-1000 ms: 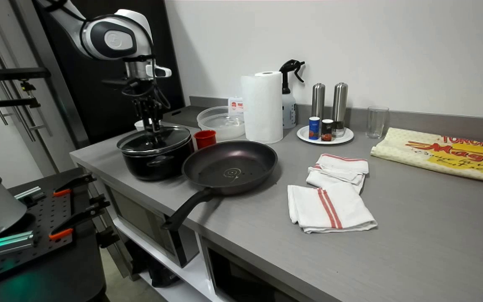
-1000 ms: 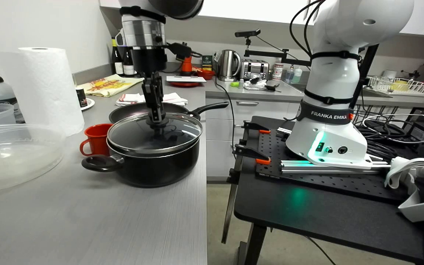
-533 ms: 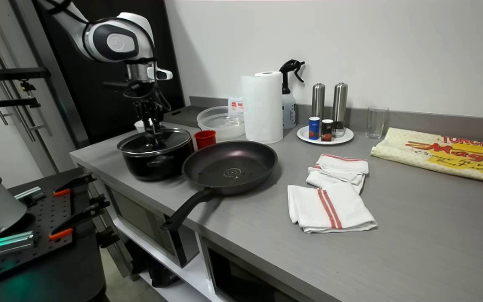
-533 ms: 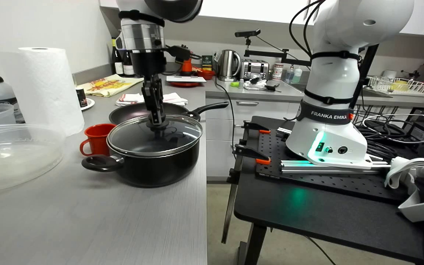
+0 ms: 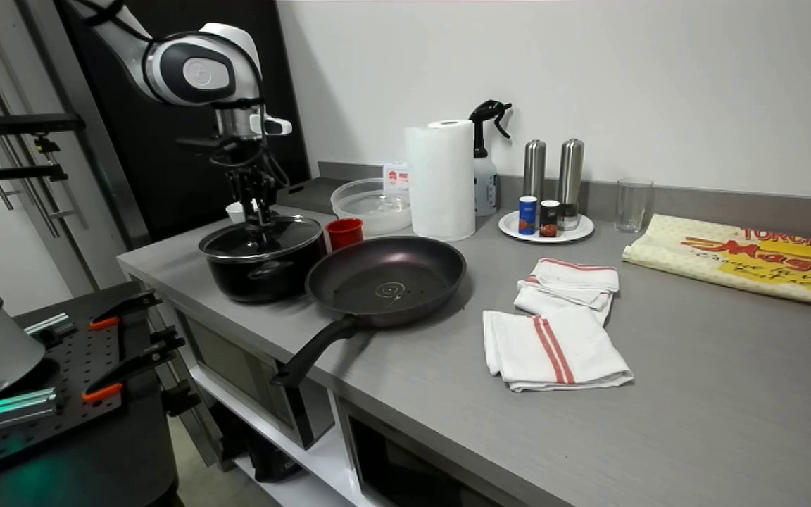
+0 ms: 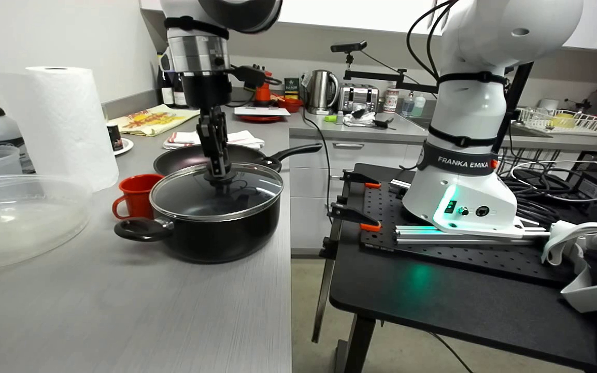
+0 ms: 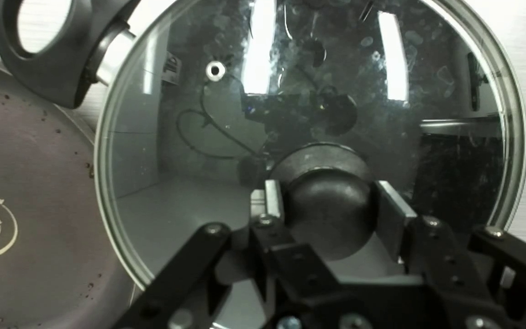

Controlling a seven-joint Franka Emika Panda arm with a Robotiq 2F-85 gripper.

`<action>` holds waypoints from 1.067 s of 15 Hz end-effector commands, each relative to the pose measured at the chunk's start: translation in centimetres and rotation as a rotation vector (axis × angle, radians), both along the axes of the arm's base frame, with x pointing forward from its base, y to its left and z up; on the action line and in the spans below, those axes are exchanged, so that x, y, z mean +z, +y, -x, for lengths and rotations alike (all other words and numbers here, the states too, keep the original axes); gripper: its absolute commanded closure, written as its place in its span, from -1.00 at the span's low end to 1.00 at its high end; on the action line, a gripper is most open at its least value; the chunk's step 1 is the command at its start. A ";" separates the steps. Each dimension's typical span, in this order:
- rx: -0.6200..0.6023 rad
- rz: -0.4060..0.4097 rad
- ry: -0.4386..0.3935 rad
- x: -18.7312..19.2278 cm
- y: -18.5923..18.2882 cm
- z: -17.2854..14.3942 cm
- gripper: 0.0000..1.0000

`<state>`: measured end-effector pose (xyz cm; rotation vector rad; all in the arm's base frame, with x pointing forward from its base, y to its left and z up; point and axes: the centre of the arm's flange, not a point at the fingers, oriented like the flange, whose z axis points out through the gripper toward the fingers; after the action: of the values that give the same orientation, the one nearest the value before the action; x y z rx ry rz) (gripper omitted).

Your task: Put the lid on the black pot

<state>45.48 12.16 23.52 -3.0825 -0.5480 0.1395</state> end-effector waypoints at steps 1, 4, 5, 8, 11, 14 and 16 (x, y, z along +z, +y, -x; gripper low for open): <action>0.004 0.004 -0.018 0.4 0.3 -0.9 0.49; 0.001 0.002 -0.018 0.5 0.2 -0.8 -0.53; 0.001 0.002 -0.020 0.6 0.3 -0.9 -0.66; 0.001 0.000 -0.031 1.0 0.4 -1.3 -0.98; 0.001 -0.002 -0.039 1.2 0.5 -1.5 -1.00; 0.001 -0.005 -0.045 1.4 0.6 -1.6 -1.00; 0.004 -0.008 -0.047 1.5 0.7 -1.5 -1.00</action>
<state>46.83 12.49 24.74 -3.0816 -0.5471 0.0850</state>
